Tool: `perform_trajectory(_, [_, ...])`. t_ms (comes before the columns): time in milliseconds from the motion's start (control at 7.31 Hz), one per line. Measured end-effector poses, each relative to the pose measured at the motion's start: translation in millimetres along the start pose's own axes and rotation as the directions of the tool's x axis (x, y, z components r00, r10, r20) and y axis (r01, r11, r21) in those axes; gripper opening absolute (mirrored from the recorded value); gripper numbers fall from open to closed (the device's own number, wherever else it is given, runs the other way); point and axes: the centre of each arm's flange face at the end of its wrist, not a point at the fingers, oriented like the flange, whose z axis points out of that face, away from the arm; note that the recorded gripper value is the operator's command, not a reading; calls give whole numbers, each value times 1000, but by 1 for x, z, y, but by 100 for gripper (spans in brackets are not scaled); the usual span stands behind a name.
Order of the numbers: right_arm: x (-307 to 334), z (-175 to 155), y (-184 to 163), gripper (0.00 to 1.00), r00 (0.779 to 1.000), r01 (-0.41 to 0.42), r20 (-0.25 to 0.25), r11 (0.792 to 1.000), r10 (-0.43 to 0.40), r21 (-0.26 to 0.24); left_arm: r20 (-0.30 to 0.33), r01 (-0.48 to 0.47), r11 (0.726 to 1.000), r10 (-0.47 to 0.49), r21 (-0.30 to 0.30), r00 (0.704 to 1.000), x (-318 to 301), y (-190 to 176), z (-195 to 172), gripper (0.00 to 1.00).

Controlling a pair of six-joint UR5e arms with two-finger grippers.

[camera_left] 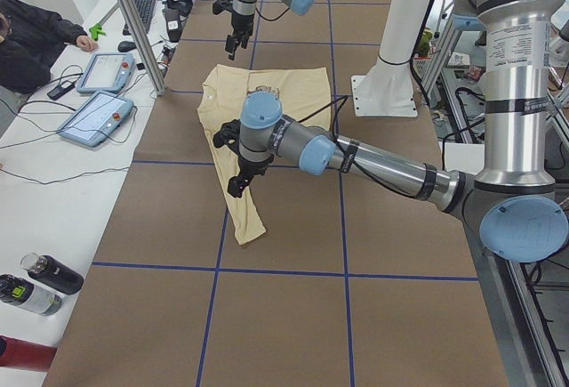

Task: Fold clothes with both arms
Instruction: 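Release the sleeve and raise the right gripper away from the shirt, then move the left gripper to the other sleeve cuff and grasp it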

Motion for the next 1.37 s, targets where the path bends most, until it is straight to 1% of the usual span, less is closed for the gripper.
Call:
perform_trajectory(137, [68, 4, -9, 100, 998, 65, -1, 998, -65, -8, -6, -5, 1000, 5, -10, 1000, 0, 3, 24, 100])
perform_trajectory(273, [140, 4, -23, 100, 991, 132, 3, 991, -132, -20, 9, -5, 1000, 5, -12, 1000, -6, 7, 47, 100])
perform_trajectory(410, [213, -1, -39, 100, 979, 204, 6, 978, -204, -34, 40, 1, 1000, 0, -8, 999, -9, 12, 74, 100])
perform_trajectory(547, [274, -5, -47, 100, 962, 274, 3, 961, -274, -47, 63, 5, 1000, -5, 0, 998, -11, 20, 103, 100])
perform_trajectory(684, [319, -7, -51, 100, 946, 323, -5, 945, -324, -59, 67, 0, 1000, 0, 12, 998, -17, 32, 131, 100])
perform_trajectory(820, [348, -9, -55, 100, 938, 345, -11, 936, -347, -70, 60, 0, 1000, -1, 28, 998, -21, 46, 153, 100])
perform_trajectory(957, [364, -10, -58, 100, 934, 354, -14, 932, -356, -79, 48, 10, 999, -12, 37, 999, -17, 54, 171, 100])
perform_trajectory(1094, [380, -9, -60, 100, 928, 369, -19, 925, -372, -88, 42, 9, 999, -10, 33, 999, -6, 57, 187, 99])
perform_trajectory(1231, [397, -7, -62, 100, 921, 385, -16, 917, -389, -103, 42, 3, 1000, -4, 24, 999, 2, 59, 198, 92])
perform_trajectory(1367, [410, -7, -65, 100, 919, 392, 0, 913, -394, -113, 43, -1, 1000, 0, 13, 999, 6, 61, 206, 82])
